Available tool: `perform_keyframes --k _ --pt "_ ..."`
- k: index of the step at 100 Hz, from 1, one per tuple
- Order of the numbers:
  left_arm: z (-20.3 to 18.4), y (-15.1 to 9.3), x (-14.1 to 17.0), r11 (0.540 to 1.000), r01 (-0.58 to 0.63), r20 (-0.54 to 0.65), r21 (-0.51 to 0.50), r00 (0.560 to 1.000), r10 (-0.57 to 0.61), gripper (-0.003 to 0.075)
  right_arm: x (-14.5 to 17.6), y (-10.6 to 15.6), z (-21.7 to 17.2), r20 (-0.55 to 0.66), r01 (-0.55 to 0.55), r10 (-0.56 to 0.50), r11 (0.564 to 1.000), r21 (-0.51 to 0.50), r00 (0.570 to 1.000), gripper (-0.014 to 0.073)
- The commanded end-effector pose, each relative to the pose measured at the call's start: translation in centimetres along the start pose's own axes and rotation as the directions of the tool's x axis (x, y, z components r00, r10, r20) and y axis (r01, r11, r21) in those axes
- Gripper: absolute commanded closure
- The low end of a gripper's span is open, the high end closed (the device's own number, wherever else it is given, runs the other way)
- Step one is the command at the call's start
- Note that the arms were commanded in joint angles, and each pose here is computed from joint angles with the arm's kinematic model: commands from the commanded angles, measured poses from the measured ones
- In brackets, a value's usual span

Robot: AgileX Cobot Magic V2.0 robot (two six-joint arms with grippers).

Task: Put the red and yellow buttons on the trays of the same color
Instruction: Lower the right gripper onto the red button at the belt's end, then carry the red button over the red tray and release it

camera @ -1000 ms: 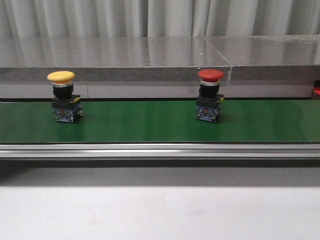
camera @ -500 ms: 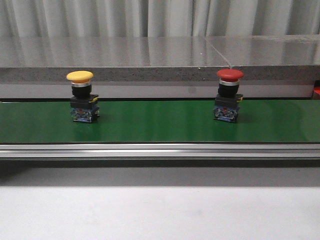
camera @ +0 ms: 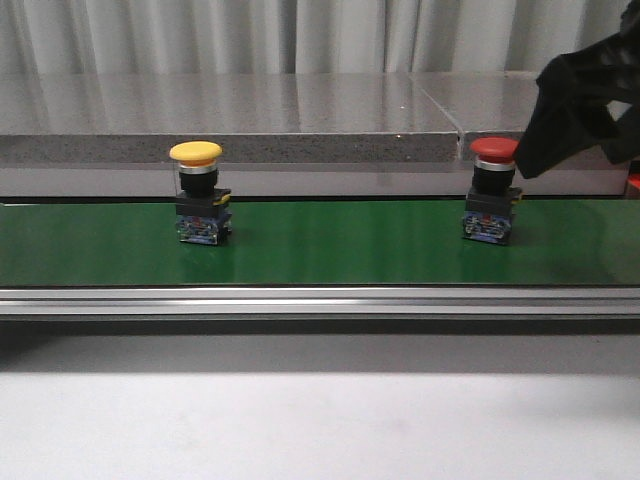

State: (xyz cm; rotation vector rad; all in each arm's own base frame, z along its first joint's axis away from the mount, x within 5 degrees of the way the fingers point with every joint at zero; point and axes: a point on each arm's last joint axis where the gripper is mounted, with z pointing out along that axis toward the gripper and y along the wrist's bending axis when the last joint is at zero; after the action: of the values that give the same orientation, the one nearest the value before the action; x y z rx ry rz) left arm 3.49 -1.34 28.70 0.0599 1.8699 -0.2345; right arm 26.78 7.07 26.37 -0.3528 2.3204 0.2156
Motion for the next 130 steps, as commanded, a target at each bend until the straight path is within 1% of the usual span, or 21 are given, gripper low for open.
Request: perform_keyframes --k 1,14,28,35,50,55,60,72,86,104,116,130 --pt "-0.3 -0.2 -1.3 1.000 0.008 0.080 0.014 0.997 -0.010 0.0739 -2.6 -0.2 -0.1 0.104 0.005 -0.006 1.000 0.015 0.995 0.0001" --pt "-0.3 -0.2 -1.3 1.000 0.008 0.080 0.014 0.997 -0.010 0.0739 -3.9 -0.3 1.1 0.096 0.005 -0.006 1.000 0.012 0.995 0.0001" --pt "-0.3 -0.2 -1.3 1.000 0.008 0.080 0.014 0.997 -0.010 0.0739 -4.2 -0.4 2.6 0.056 0.004 -0.004 1.000 0.004 0.998 0.0011" --pt "-0.3 -0.2 -1.3 1.000 0.008 0.080 0.014 0.997 -0.010 0.0739 -4.1 -0.5 3.1 0.039 0.001 -0.001 1.000 0.003 0.999 0.0075" --pt "-0.3 -0.2 -1.3 1.000 0.008 0.080 0.014 0.997 -0.010 0.0739 -3.9 -0.5 3.3 0.014 -0.002 0.002 1.000 -0.002 1.000 0.0328" --pt "-0.3 -0.2 -1.3 1.000 0.008 0.080 0.014 0.997 -0.010 0.0739 -4.0 -0.6 3.1 -0.001 -0.003 0.003 1.000 -0.008 1.000 0.0384" --pt "-0.3 -0.2 -1.3 1.000 0.008 0.080 0.014 0.997 -0.010 0.0739 -4.4 -0.7 2.7 -0.021 -0.005 0.005 1.000 -0.017 1.000 0.0410" --pt "-0.3 -0.2 -1.3 1.000 0.008 0.080 0.014 0.997 -0.010 0.0739 -6.1 -1.7 1.4 -0.042 -0.020 0.019 1.000 -0.020 0.999 0.0410" --pt "-0.3 -0.2 -1.3 1.000 0.008 0.080 0.014 0.997 -0.010 0.0739 -8.7 -4.6 -1.0 0.001 -0.066 0.066 0.997 0.029 0.998 0.0410" --pt "-0.3 -0.2 -1.3 1.000 0.008 0.080 0.014 0.997 -0.010 0.0739 -10.9 -10.2 -4.9 0.103 -0.163 0.149 0.975 0.150 0.984 0.0410" --pt "-0.3 -0.2 -1.3 1.000 0.008 0.080 0.014 0.997 -0.010 0.0739 -11.1 -14.2 -7.4 0.178 -0.259 0.220 0.936 0.238 0.959 0.0410" --pt "-0.3 -0.2 -1.3 1.000 0.008 0.080 0.014 0.997 -0.010 0.0739 -9.9 -18.3 -9.7 0.250 -0.365 0.292 0.870 0.332 0.923 0.0410"
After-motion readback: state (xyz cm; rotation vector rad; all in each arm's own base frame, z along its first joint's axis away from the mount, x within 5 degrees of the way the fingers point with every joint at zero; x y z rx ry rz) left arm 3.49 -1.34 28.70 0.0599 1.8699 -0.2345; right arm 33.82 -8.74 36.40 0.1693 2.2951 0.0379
